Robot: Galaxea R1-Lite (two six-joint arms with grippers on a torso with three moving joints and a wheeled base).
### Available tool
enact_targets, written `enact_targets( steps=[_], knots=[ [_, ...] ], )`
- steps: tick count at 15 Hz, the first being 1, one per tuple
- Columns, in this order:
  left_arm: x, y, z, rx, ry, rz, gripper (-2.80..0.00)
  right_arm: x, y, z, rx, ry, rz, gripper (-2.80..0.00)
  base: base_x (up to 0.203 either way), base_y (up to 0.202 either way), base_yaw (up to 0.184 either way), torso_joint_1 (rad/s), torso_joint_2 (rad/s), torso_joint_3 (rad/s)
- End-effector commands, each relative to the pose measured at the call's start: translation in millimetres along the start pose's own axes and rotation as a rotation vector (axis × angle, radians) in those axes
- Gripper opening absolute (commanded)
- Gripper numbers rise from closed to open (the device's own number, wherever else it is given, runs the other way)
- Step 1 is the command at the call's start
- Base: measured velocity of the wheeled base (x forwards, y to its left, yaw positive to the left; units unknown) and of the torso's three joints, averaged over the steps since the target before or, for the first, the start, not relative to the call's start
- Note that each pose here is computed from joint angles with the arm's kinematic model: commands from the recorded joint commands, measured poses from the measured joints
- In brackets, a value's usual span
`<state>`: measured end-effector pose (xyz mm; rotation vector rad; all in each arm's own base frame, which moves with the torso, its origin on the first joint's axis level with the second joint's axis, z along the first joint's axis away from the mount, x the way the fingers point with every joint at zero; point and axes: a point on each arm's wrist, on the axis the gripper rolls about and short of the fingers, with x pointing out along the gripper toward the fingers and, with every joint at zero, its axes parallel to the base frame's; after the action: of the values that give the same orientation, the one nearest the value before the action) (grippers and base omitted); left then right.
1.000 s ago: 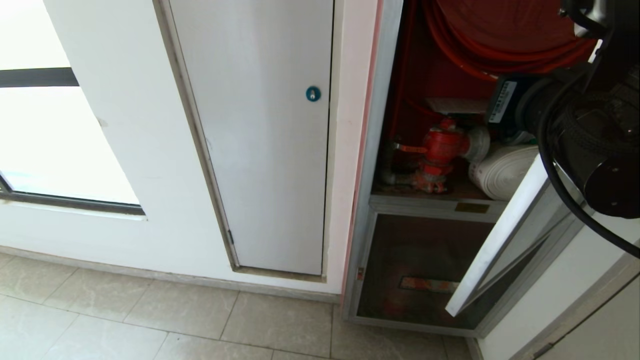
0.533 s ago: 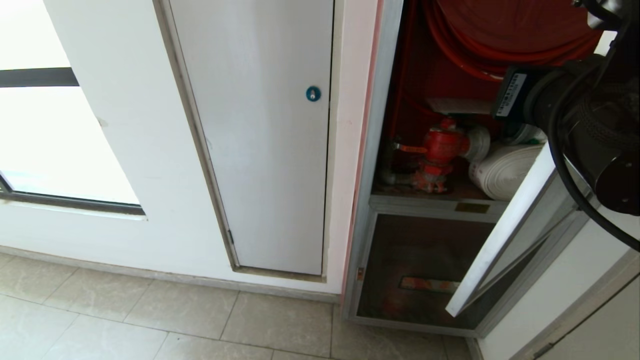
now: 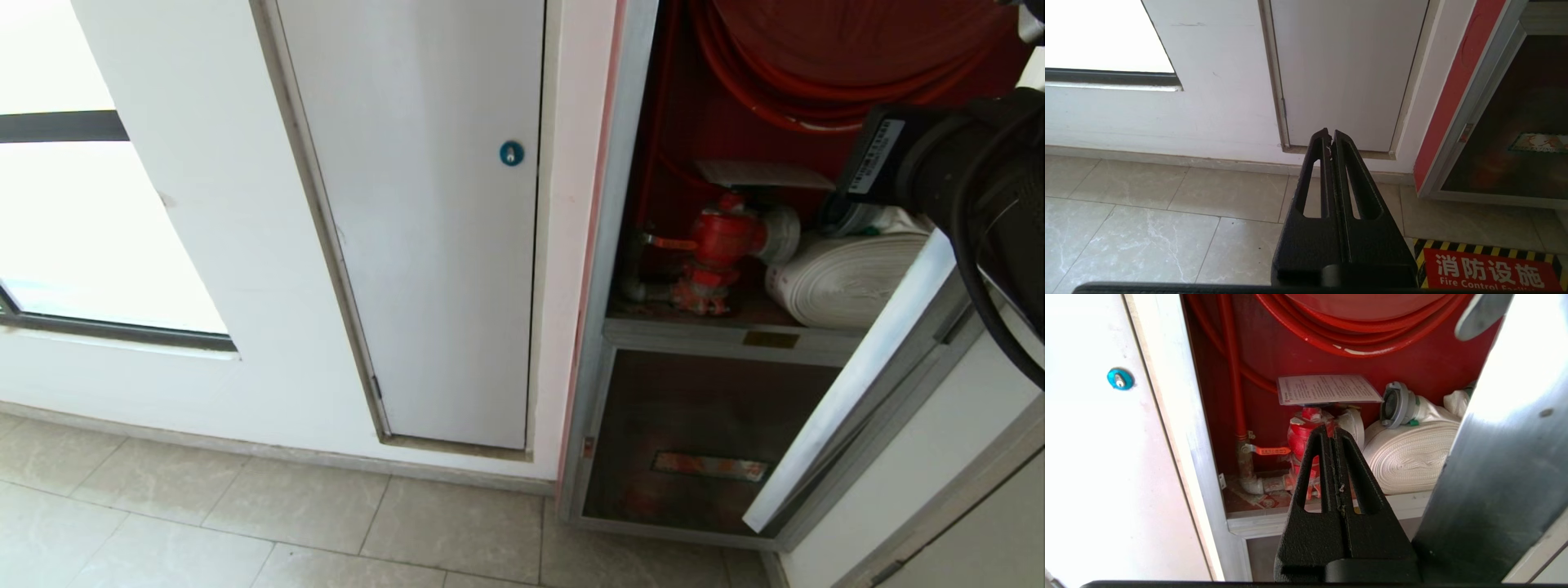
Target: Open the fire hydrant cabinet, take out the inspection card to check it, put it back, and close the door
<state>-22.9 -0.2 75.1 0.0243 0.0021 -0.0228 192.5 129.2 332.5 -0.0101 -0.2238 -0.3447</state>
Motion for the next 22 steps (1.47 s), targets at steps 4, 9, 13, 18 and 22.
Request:
enact_targets(
  steps=[4, 9, 13, 18, 22],
  knots=[
    [0, 0.0, 0, 0.000, 0.001, 0.000, -2.80, -12, -20, 4, 0.017, -0.010, -0.010, -2.80, 0.000, 0.000, 0.000, 0.000, 0.00, 0.000],
    [0, 0.0, 0, 0.000, 0.001, 0.000, -2.80, -23, -39, 8, 0.034, -0.021, -0.014, -2.80, 0.000, 0.000, 0.000, 0.000, 0.00, 0.000],
    [0, 0.0, 0, 0.000, 0.001, 0.000, -2.80, -29, -50, 12, 0.048, -0.032, -0.017, -2.80, 0.000, 0.000, 0.000, 0.000, 0.00, 0.000],
    [0, 0.0, 0, 0.000, 0.001, 0.000, -2.80, -32, -53, 8, 0.042, -0.027, -0.016, -2.80, 0.000, 0.000, 0.000, 0.000, 0.00, 0.000],
    [0, 0.0, 0, 0.000, 0.001, 0.000, -2.80, -34, -58, 11, 0.052, -0.031, -0.023, -2.80, 0.000, 0.000, 0.000, 0.000, 0.00, 0.000]
  ],
)
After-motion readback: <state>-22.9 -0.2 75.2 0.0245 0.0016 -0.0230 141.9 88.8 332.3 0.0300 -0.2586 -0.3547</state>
